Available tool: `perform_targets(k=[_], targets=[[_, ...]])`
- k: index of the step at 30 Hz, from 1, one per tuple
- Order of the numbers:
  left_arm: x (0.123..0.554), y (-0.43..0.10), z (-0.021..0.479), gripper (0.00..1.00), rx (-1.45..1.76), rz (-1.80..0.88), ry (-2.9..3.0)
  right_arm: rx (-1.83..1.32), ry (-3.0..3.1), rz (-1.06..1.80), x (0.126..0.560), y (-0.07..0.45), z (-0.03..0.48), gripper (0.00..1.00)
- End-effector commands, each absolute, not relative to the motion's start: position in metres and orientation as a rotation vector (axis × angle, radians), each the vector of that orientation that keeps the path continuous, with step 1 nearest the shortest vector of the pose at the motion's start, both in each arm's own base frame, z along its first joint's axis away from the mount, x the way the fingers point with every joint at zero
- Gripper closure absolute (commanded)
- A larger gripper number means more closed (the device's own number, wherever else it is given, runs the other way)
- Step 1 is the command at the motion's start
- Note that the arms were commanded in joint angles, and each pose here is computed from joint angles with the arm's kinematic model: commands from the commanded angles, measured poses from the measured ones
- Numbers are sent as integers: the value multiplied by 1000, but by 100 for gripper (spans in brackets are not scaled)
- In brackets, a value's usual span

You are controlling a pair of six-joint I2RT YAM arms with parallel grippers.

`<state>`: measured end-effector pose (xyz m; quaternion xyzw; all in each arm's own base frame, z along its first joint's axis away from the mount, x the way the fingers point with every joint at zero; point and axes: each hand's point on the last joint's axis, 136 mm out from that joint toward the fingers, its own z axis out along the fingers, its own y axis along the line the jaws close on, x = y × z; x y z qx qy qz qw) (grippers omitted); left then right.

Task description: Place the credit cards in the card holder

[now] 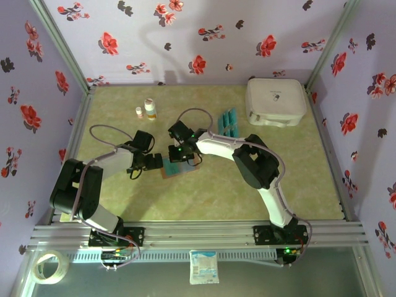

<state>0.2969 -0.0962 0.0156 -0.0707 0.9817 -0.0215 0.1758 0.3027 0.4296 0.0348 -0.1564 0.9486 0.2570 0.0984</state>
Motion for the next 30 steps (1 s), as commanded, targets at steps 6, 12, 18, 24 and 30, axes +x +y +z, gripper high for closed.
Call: perform_targets(k=[6,12,18,24,30], targets=[[295,-101,-3,0,-181,-105,2819,-486,2783,724,304,428,48,100],[295,-101,-3,0,-184,-104,2817,-428,2791,681,317,408,45,100],[294,-101,-4,0,-184,-105,2820,-448,2819,694,314,411,35,100],[294,-101,-4,0,-184,-103,2820,-478,2832,717,308,421,31,100],[295,-101,-4,0,-183,-103,2819,-521,2854,726,299,429,24,100]])
